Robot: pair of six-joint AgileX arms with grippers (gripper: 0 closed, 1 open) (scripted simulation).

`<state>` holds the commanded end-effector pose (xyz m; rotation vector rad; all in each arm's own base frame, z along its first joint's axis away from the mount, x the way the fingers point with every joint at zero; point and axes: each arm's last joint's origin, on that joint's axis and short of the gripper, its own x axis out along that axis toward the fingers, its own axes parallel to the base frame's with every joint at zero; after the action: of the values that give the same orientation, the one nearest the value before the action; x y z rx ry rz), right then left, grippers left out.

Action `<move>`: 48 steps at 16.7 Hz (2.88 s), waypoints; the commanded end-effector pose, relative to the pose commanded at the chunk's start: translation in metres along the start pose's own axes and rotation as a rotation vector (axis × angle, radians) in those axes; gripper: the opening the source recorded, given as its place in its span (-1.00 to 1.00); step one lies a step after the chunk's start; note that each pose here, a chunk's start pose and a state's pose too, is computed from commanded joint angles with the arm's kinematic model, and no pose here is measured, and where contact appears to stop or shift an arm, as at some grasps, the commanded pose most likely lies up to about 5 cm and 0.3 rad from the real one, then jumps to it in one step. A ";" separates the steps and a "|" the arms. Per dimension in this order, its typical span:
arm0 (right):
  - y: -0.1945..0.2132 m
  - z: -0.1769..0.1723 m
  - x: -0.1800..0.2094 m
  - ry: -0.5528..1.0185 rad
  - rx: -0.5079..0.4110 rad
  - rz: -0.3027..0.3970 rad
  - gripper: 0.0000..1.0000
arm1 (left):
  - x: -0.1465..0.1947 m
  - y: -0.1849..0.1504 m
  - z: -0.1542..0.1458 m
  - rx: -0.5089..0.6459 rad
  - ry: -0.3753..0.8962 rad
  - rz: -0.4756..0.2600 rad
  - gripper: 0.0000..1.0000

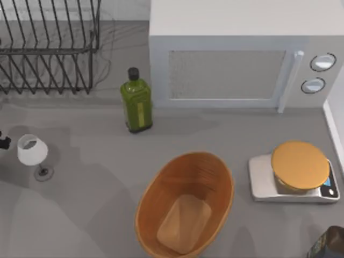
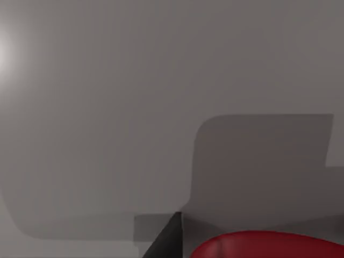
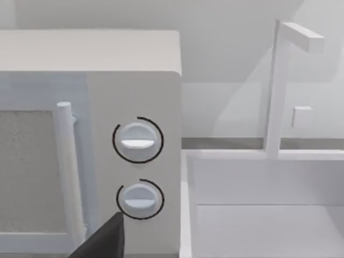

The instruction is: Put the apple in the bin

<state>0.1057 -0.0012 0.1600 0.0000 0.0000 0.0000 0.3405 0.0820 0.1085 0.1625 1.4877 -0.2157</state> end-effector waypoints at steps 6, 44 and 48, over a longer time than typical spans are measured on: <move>0.000 0.000 0.000 0.000 0.000 0.000 1.00 | -0.034 0.028 0.011 -0.048 -0.087 0.070 -1.00; 0.000 0.000 0.000 0.000 0.000 0.000 1.00 | -0.144 -0.440 -0.032 1.413 0.142 0.171 -1.00; 0.000 0.000 0.000 0.000 0.000 0.000 1.00 | -0.144 -0.441 -0.033 1.417 0.142 0.173 -1.00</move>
<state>0.1057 -0.0012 0.1600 0.0000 0.0000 0.0000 0.1919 -0.3313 0.2602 1.4445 1.1958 -1.1050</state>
